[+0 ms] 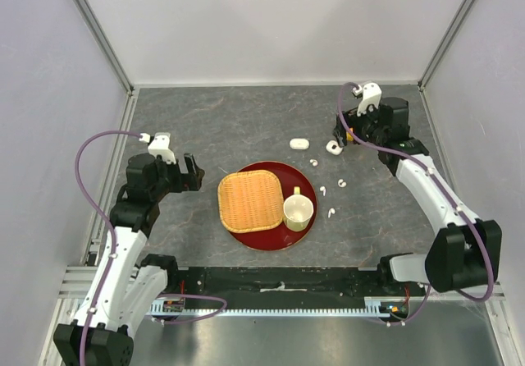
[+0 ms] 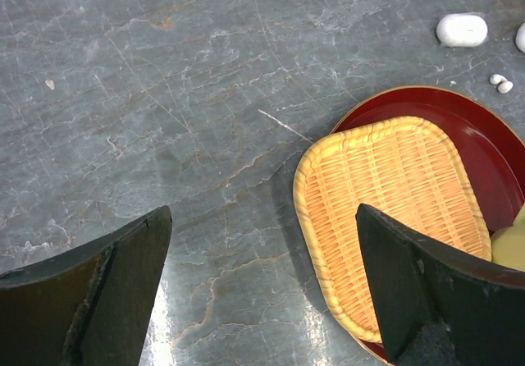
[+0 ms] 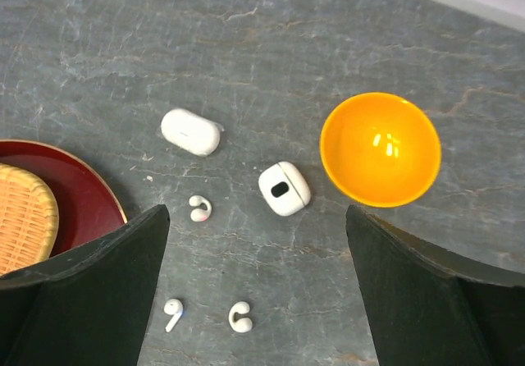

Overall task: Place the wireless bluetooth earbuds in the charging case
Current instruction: Pick up the charging case at the center of the board.

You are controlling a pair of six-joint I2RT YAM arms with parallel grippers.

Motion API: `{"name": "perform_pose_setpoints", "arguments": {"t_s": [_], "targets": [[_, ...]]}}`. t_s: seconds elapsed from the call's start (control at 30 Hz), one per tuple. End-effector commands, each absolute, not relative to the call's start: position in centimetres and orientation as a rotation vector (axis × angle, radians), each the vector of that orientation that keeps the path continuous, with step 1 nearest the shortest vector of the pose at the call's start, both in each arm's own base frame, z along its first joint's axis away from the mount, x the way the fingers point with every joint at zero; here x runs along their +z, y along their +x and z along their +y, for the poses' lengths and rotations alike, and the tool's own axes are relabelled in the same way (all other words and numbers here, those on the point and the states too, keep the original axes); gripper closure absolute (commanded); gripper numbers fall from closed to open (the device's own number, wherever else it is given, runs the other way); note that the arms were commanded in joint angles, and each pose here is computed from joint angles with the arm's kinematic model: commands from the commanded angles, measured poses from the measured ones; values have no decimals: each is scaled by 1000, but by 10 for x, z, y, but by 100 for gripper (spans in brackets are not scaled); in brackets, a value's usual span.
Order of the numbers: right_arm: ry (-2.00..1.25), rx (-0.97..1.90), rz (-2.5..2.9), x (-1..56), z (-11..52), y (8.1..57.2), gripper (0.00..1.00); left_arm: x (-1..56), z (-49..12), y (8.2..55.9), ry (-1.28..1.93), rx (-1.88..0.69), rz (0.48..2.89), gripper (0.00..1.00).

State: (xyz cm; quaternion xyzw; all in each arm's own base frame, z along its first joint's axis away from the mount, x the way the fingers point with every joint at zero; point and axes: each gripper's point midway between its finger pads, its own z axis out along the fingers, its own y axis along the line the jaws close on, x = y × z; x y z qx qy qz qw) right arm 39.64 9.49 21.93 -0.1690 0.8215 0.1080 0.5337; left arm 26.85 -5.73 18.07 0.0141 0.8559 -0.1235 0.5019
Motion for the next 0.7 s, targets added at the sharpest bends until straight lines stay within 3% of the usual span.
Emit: {"name": "perform_pose_setpoints", "arguments": {"t_s": [0.0,0.23,0.37,0.67], "targets": [[-517,339,1940,223,113,405,5,195,-63,270,139,-306,1996,0],[-950,367,1859,176,142,394,7,191,-68,270,164,-329,2007,0],[-1042,302,1819,168,143,406,2,191,-66,271,162,-319,2004,0],[-1348,403,1731,125,165,419,5,191,-66,270,163,-316,1998,0]]}}
